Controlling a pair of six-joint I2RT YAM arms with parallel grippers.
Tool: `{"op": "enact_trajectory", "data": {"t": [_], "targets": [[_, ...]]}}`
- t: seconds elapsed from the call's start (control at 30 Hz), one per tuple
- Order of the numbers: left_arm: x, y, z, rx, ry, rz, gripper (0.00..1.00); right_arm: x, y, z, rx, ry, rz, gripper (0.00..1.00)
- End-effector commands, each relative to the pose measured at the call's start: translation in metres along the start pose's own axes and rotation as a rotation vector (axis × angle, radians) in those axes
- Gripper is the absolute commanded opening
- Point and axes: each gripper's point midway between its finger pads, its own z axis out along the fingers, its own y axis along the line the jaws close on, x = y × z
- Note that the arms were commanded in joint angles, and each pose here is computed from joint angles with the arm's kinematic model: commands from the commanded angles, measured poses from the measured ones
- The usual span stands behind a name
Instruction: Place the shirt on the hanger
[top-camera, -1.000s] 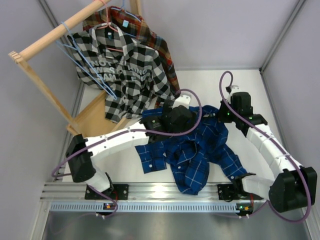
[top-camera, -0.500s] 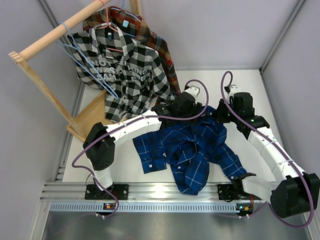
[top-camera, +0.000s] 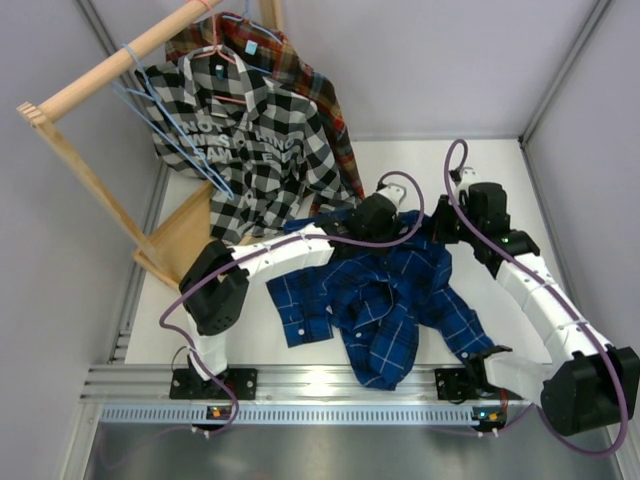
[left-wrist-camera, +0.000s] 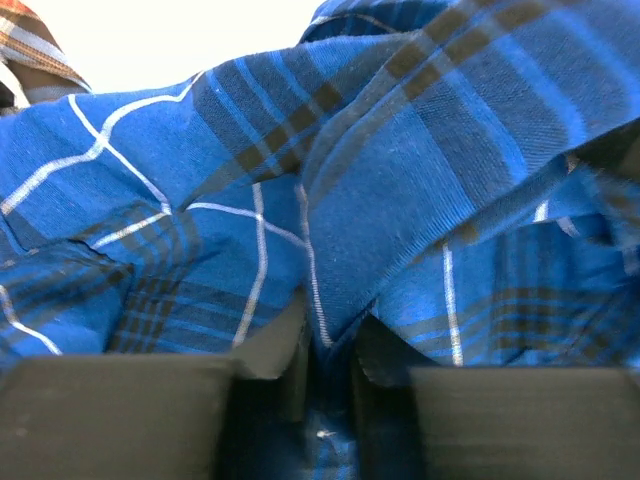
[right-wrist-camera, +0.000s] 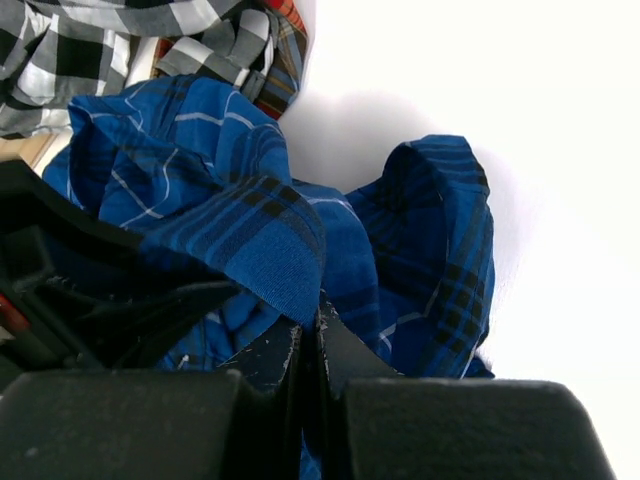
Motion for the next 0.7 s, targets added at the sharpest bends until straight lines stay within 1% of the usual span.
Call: {"op": "enact_trajectory", "data": {"t": [0.0, 0.03, 0.1, 0.17, 0.23, 0.33, 0.4, 0.47, 0.57, 0.67], "targets": [[-0.015, 0.003, -0.002, -0.018, -0.076, -0.004, 0.14, -0.036, 0.009, -0.002, -0.019, -0.096, 0.002, 0.0], [-0.015, 0.006, -0.004, -0.035, -0.078, -0.002, 0.0, -0.039, 0.009, -0.002, -0.014, -0.099, 0.004, 0.0], [-0.014, 0.017, -0.012, -0.088, -0.083, -0.006, 0.0, -0.038, 0.002, 0.005, 0.018, -0.088, 0.011, 0.0], [-0.023, 0.026, -0.03, -0.139, -0.108, -0.014, 0.0, -0.046, 0.0, 0.009, 0.033, -0.091, 0.007, 0.0], [-0.026, 0.035, -0.048, -0.185, -0.094, -0.005, 0.01, -0.051, -0.005, 0.016, 0.06, -0.078, -0.001, 0.0], [-0.029, 0.042, -0.066, -0.216, -0.074, 0.013, 0.06, -0.058, -0.01, 0.02, 0.096, -0.07, -0.014, 0.0], [-0.036, 0.042, -0.078, -0.21, -0.087, 0.02, 0.07, -0.06, -0.012, 0.019, 0.106, -0.073, -0.02, 0.0], [-0.039, 0.04, -0.084, -0.19, -0.095, 0.022, 0.11, -0.059, -0.009, 0.017, 0.092, -0.072, -0.022, 0.0], [-0.035, 0.034, -0.077, -0.152, -0.067, 0.031, 0.15, -0.06, -0.003, 0.014, 0.06, -0.079, -0.026, 0.0], [-0.027, 0.03, -0.066, -0.129, -0.034, 0.026, 0.37, -0.063, 0.001, 0.01, 0.047, -0.089, -0.029, 0.0]]}}
